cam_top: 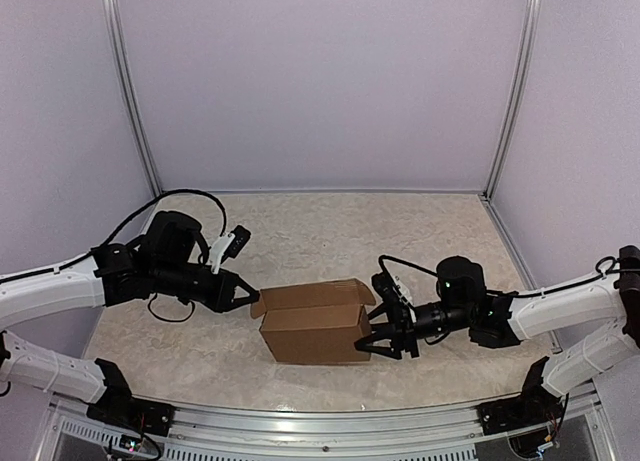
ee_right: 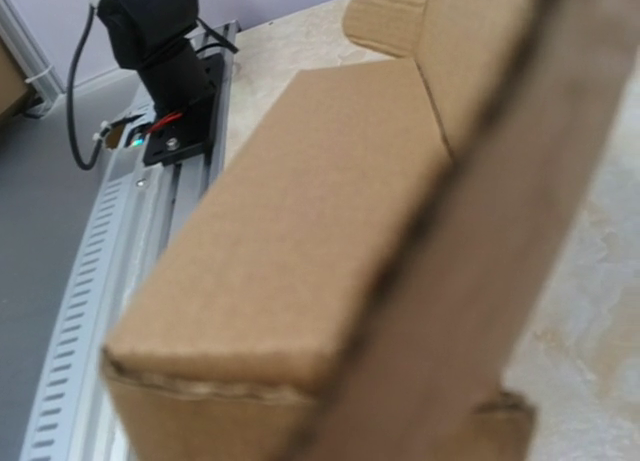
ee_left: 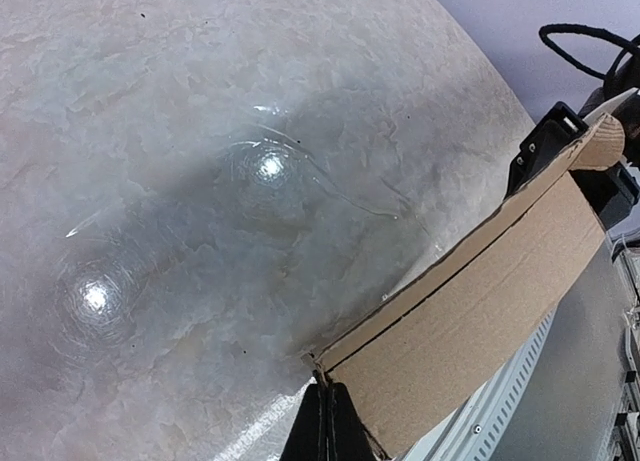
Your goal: Fold the paper box
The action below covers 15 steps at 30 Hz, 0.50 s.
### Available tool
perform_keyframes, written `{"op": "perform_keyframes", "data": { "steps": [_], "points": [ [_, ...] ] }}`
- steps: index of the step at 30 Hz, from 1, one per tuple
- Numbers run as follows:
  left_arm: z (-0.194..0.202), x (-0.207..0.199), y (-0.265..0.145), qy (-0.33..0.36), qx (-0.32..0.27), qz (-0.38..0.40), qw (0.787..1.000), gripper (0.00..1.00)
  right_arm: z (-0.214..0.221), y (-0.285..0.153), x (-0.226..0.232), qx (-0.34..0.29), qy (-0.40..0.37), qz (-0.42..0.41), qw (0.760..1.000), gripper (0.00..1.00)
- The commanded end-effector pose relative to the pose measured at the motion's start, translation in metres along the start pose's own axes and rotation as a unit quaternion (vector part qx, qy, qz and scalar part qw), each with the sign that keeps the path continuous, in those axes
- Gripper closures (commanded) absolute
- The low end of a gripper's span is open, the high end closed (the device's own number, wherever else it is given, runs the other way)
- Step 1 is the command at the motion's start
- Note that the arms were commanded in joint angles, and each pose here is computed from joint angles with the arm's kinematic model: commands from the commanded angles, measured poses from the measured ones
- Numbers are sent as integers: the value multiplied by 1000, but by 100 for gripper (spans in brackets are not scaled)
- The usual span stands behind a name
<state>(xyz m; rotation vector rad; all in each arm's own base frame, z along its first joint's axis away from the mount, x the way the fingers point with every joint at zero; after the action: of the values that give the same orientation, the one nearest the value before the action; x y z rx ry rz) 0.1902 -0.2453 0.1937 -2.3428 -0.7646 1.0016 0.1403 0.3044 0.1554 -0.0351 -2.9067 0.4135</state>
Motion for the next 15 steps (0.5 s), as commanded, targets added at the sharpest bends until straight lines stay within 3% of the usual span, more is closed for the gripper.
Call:
{"op": "perform_keyframes", "data": {
  "steps": [1, 15],
  "points": [
    [-7, -12, 0, 10, -4, 15, 1000, 100, -10, 0, -9, -28, -26, 45, 998, 83],
    [-3, -1, 25, 20, -13, -43, 999, 100, 10, 13, -38, -58, -67, 174, 981, 82]
  ]
}}
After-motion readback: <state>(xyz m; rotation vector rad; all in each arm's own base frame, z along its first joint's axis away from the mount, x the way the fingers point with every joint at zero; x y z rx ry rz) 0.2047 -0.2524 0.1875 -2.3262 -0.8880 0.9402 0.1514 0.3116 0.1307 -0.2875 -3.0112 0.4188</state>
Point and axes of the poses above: each gripper's point midway between its finger pads, its own y axis out along the fingers, its own x axis along the line the jaws close on, z = x × y, the point moved 4 cm from there along -y, back along the fingers, and after that the axes turned 4 degrees about -y, right-handed, at the moved point
